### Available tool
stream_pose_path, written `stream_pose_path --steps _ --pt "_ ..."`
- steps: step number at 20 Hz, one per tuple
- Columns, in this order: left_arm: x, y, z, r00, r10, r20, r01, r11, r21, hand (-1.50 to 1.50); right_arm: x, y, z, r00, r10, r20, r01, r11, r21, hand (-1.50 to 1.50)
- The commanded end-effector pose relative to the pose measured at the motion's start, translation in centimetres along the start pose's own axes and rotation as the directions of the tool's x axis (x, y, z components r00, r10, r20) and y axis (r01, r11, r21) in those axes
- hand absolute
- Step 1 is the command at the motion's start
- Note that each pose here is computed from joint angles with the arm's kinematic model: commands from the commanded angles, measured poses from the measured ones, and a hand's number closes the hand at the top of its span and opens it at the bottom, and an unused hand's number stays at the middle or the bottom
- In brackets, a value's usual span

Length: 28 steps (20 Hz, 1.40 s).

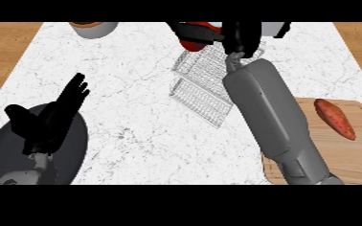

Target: Pick the can from the cutting board and place it in the tiered basket

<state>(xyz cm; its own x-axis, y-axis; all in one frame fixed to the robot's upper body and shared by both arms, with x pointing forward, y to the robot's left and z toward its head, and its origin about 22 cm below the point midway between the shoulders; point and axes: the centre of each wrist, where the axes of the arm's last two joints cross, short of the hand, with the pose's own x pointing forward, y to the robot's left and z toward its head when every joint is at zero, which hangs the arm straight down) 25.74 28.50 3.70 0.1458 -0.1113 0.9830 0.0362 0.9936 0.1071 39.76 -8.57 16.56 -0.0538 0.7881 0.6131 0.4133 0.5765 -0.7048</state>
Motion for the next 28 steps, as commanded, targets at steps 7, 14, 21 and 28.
stream_pose_path --steps 7,14,21,28 --pt "0.3 0.3 -0.6 1.0 -0.002 -0.003 0.002 1.0 0.023 0.0 0.9 -1.7 -2.3 0.96 -0.265 -0.087 0.258 0.963 -0.082 -1.5" --pt "-0.9 0.8 -0.3 1.0 0.002 0.007 -0.002 1.0 0.024 0.0 -2.3 -4.8 -2.3 0.834 -0.54 -0.113 0.498 0.826 -0.264 -1.5" --pt "-0.8 1.9 0.6 1.0 0.001 -0.01 -0.001 1.0 0.016 0.0 -7.3 -10.9 -1.6 0.808 -0.584 -0.072 0.503 0.748 -0.433 -1.5" --pt "-0.3 1.5 0.5 1.0 -0.012 0.003 0.012 0.998 0.055 0.0 -11.9 -20.6 0.2 0.809 -0.583 -0.076 0.464 0.713 -0.525 -1.5"
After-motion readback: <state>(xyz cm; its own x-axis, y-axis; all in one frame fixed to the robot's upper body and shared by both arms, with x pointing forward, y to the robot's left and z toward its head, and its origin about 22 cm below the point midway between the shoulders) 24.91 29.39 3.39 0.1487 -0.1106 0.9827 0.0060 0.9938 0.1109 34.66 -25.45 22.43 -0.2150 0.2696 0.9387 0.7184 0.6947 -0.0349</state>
